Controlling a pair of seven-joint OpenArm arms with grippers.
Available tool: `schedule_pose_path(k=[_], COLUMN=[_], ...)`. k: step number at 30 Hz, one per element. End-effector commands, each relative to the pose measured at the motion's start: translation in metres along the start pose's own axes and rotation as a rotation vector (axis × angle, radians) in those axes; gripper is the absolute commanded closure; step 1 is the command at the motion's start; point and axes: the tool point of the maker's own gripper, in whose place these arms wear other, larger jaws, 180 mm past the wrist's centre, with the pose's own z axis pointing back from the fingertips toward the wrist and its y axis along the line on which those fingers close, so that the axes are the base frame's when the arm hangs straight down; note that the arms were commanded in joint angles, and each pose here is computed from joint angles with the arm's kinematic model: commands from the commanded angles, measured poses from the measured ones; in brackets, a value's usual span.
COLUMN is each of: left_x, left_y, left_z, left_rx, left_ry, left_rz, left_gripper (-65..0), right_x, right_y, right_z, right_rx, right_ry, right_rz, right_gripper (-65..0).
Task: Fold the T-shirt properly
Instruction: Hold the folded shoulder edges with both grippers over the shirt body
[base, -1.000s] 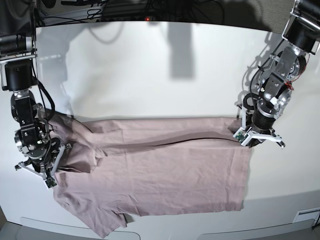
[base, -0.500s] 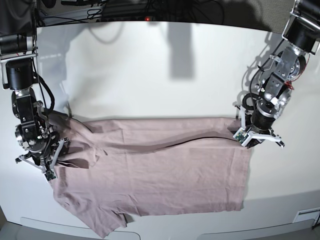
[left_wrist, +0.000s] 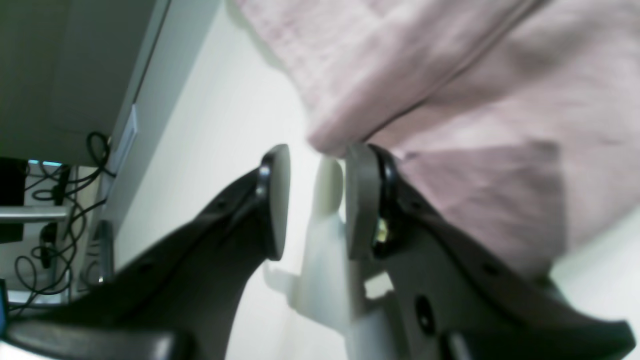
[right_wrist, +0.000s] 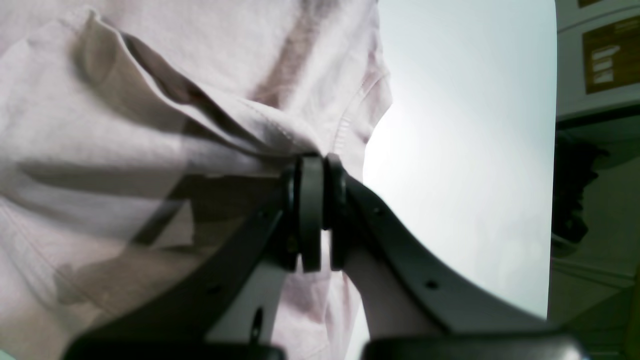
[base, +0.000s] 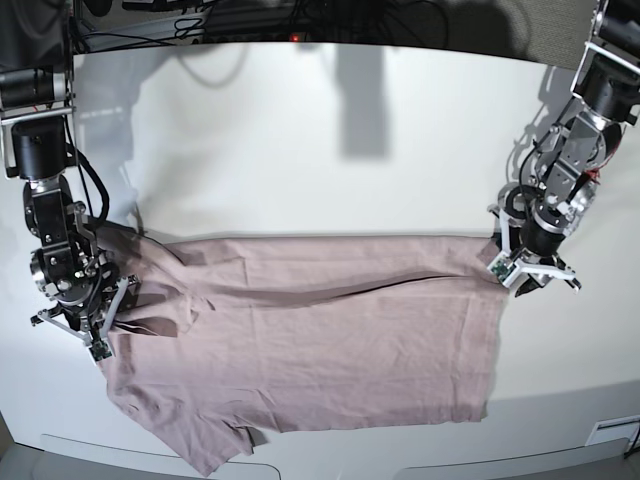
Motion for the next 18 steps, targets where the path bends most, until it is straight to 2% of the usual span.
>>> schedule_pose_path(k=[1, 12, 18], left_x=[0.012, 0.037, 0.050], left_y=[0.022, 0.006, 0.020], left_z=[-0.002, -0.008, -0.014], left_rx=[0.053, 0.039, 0.064], left_ry=[-0.044, -0.091, -0.115], left_rz=[-0.010, 0.030, 0.030], left_gripper=[-18.7, -18.7, -18.7], right_x=[0.020, 0.020, 0.019], right_y=[-0.024, -0.024, -0.024], right_z=[0.003, 0.003, 0.003], right_rx=[-0.049, -0.049, -0.049], right_ry=[-0.050, -0.049, -0.045], right_rz=[-0.007, -0.007, -0.007], right_gripper=[0.0, 0.0, 0.0])
